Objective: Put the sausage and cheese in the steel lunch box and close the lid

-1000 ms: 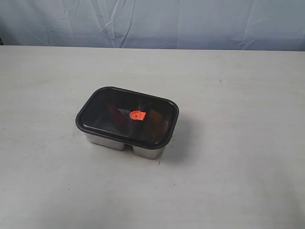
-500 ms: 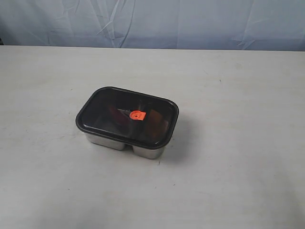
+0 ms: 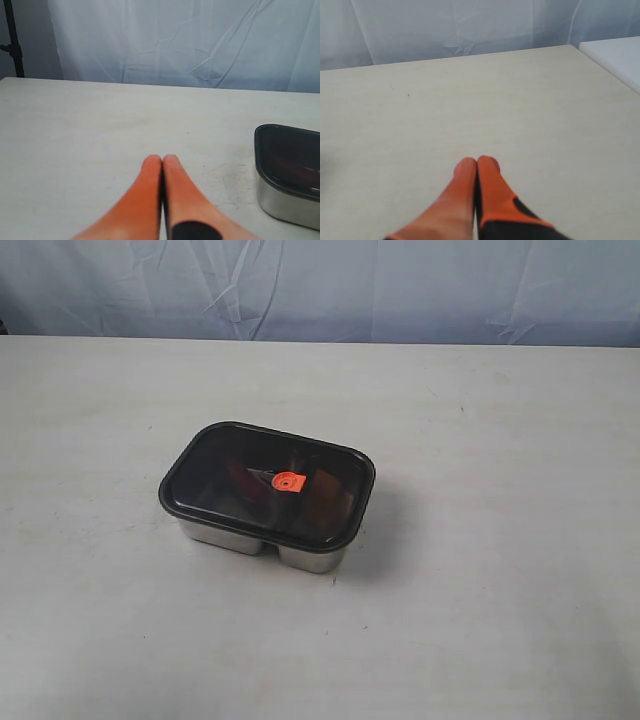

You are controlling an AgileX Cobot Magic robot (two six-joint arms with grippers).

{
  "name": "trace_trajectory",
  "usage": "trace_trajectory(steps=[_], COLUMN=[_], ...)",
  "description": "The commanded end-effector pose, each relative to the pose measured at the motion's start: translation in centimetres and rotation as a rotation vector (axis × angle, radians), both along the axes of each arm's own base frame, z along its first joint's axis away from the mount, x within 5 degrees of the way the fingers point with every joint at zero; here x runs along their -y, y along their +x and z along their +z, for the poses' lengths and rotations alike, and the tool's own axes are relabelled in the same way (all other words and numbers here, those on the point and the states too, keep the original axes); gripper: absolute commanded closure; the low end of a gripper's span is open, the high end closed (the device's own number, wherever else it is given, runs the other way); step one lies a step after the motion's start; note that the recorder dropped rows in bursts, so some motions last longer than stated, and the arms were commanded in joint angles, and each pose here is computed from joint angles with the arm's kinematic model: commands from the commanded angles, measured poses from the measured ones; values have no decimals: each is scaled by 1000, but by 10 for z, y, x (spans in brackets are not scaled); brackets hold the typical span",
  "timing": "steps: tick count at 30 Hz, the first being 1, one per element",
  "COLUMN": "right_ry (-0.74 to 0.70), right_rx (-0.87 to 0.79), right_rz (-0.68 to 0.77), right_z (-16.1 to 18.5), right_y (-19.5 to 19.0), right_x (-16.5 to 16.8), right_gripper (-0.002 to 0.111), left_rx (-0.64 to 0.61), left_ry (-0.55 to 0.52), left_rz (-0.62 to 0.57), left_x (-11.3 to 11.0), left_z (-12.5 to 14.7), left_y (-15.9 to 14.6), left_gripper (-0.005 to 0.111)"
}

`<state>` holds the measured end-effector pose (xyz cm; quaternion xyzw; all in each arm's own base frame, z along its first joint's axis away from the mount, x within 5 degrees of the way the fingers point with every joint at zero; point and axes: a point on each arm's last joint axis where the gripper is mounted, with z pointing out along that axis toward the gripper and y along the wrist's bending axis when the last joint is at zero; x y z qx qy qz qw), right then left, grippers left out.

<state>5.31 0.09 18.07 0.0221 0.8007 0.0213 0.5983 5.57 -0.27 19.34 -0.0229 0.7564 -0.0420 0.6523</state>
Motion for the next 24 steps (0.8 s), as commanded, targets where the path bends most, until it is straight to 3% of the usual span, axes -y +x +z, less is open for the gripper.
trace_trajectory(steps=[1,24], right_ry=[-3,-3], right_rx=[17,17], right_rz=[-3,-3], right_z=[0,0], right_y=[0,0], right_x=[0,0], right_gripper=[109,109], left_rx=[14,11], left_ry=[7,52], left_rz=[5,8], left_x=[0,-1], left_z=[0,0], left_y=[0,0], left_gripper=[107,107])
